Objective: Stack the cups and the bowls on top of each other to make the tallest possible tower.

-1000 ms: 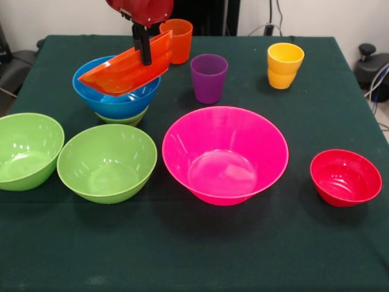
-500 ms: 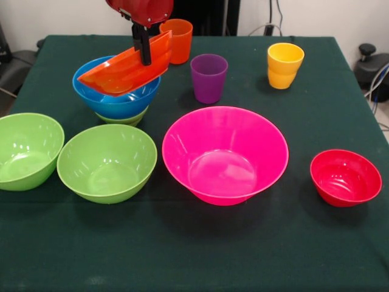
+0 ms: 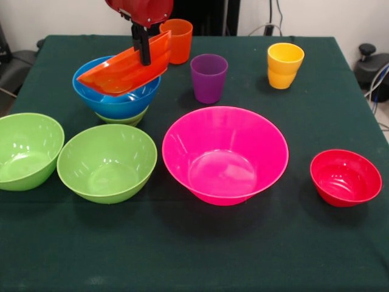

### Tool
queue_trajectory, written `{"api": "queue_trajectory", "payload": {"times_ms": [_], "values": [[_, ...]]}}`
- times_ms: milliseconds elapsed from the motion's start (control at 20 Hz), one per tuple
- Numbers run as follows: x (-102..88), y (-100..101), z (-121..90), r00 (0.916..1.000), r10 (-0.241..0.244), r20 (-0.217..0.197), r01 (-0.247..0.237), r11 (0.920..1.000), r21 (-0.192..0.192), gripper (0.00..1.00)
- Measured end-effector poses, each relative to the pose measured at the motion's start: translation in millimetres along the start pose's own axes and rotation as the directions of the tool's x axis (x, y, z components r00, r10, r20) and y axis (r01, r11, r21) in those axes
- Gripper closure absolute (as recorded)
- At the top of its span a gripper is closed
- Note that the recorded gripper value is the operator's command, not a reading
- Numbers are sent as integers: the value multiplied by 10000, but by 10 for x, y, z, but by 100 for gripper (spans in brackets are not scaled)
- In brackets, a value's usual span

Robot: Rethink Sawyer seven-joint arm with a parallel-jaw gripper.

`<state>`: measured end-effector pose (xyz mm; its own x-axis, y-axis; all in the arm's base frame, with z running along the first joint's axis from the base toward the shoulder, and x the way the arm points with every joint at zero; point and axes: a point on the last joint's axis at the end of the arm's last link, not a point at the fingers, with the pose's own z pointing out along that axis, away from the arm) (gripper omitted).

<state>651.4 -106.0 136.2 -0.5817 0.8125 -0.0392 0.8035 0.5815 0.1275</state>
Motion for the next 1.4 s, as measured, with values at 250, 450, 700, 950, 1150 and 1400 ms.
{"api": "queue_trajectory", "payload": {"times_ms": [250,450,700,950,1150,1400], "values": [[0,-3,2,10000,-20,12,20,10000,10,100],[-6,-10,2,10000,-18,22,18,10000,14,100],[-22,-28,2,10000,7,30,-7,10000,21,100],[-62,-70,1,10000,76,53,-76,10000,31,100],[-88,-86,-3,9999,108,78,-109,9999,29,100],[-95,-91,-2,9999,94,102,-94,9999,36,100]]}}
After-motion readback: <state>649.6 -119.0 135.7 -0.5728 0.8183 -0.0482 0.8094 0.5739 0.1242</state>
